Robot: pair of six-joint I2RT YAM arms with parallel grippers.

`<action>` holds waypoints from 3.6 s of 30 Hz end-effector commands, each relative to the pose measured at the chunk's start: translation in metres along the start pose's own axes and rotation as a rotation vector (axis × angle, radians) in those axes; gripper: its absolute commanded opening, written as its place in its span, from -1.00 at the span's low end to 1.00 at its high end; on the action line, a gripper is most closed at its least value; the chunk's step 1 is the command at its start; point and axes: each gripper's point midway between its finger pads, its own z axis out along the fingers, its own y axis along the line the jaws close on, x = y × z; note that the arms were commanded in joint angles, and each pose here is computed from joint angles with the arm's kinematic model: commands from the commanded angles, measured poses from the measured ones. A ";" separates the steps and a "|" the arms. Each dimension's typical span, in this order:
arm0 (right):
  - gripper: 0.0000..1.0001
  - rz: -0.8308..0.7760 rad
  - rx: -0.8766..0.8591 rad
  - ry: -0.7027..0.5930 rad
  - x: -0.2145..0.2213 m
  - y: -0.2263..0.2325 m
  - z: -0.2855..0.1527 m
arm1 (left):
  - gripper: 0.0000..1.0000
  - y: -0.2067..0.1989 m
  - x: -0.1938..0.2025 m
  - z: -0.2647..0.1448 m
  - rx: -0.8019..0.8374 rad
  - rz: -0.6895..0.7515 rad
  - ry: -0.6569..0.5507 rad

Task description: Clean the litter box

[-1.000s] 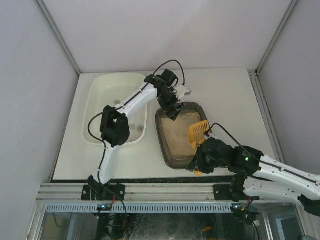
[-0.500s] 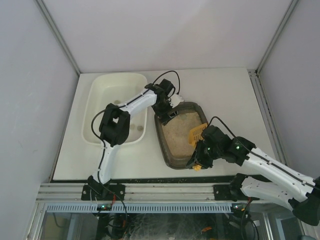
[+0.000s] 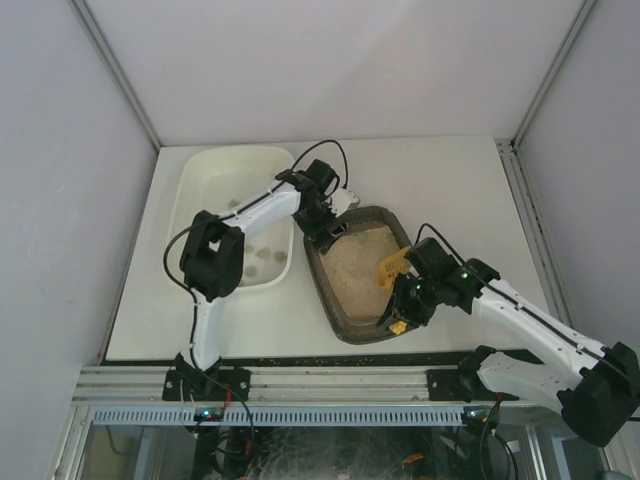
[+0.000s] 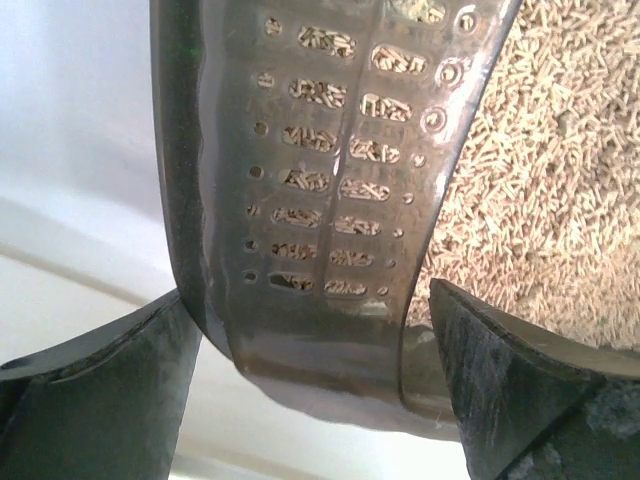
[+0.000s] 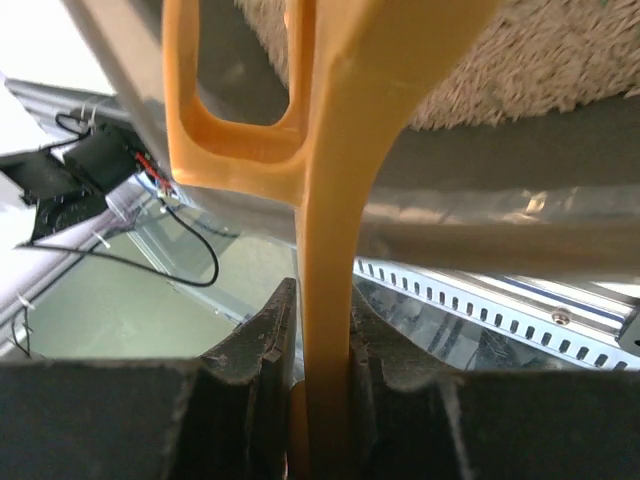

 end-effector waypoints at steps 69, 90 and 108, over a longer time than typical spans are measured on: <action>-1.00 -0.130 -0.358 -0.198 -0.082 0.074 0.100 | 0.73 -0.103 0.043 -0.048 0.306 -0.397 -0.117; -1.00 -0.212 -0.433 -0.060 -0.056 0.080 0.130 | 0.72 -0.103 0.045 -0.050 0.305 -0.388 -0.113; -1.00 -0.214 -0.227 0.019 -0.020 0.020 0.098 | 0.72 -0.100 0.046 -0.049 0.288 -0.386 -0.115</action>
